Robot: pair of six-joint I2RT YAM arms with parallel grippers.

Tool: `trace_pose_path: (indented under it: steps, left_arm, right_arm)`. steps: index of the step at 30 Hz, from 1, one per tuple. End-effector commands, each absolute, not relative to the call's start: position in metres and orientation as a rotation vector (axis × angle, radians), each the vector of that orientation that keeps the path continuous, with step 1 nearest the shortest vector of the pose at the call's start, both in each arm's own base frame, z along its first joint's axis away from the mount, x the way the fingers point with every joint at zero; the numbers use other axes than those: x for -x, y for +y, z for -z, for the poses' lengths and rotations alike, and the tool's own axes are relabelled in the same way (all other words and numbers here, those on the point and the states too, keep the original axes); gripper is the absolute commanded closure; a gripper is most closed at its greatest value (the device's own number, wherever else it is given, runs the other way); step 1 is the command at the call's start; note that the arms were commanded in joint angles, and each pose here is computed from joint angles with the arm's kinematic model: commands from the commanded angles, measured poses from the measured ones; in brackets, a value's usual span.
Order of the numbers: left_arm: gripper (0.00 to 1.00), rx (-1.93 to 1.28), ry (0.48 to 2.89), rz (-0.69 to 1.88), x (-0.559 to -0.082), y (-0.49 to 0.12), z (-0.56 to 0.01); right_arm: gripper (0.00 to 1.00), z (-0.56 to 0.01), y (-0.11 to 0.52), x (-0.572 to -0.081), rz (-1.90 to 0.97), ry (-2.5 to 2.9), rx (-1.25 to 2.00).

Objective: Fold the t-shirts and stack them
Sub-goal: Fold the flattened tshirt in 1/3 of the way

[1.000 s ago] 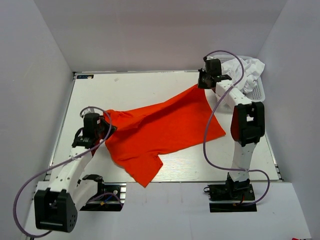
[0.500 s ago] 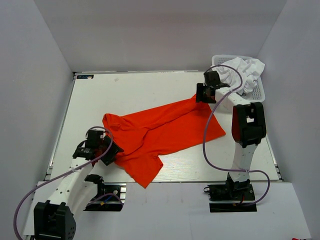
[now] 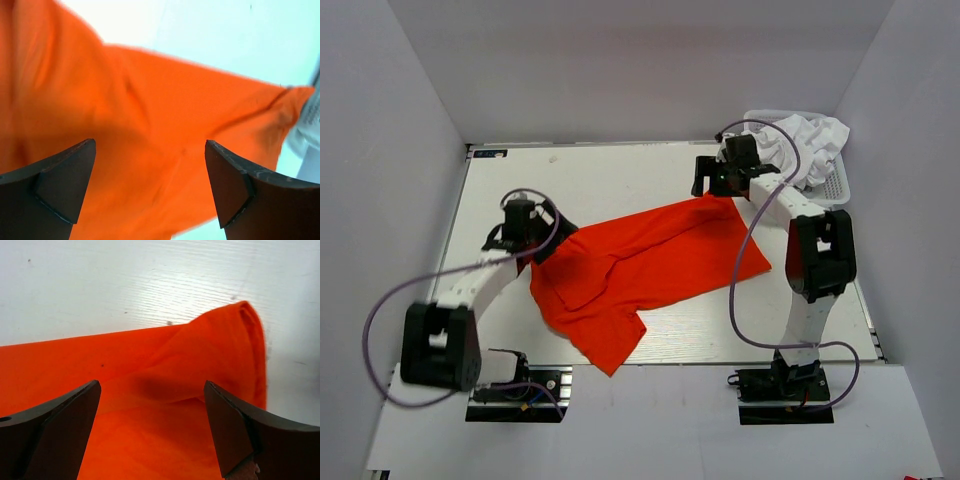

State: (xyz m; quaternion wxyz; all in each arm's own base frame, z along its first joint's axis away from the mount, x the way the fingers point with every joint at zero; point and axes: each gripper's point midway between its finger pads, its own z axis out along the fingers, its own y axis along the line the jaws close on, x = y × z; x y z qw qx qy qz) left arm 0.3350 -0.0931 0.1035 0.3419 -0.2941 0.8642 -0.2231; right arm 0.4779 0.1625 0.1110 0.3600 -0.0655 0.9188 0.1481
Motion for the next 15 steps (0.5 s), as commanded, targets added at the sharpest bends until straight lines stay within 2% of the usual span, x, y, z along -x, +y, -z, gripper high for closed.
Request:
trace_pose_path:
  steps: [1,3,6,15]
  left_arm:
    - [0.0,0.706,2.193,0.576,-0.384,-0.098,-0.108]
    - [0.0,0.731,2.205,0.527,-0.399,-0.094,-0.098]
    - [0.0,0.901,2.272,0.417,-0.396,-0.076,-0.06]
    - [0.0,1.239,2.336,-0.038,-0.335,-0.018,-0.006]
  right_arm:
    - [0.11,-0.114,0.188,-0.494,-0.466,2.325,0.241]
    - [0.11,-0.102,0.192,-0.495,-0.471,2.352,0.247]
    - [0.11,-0.089,0.195,-0.506,-0.462,2.366,0.207]
    - [0.11,-0.038,0.171,-0.529,-0.319,2.424,-0.044]
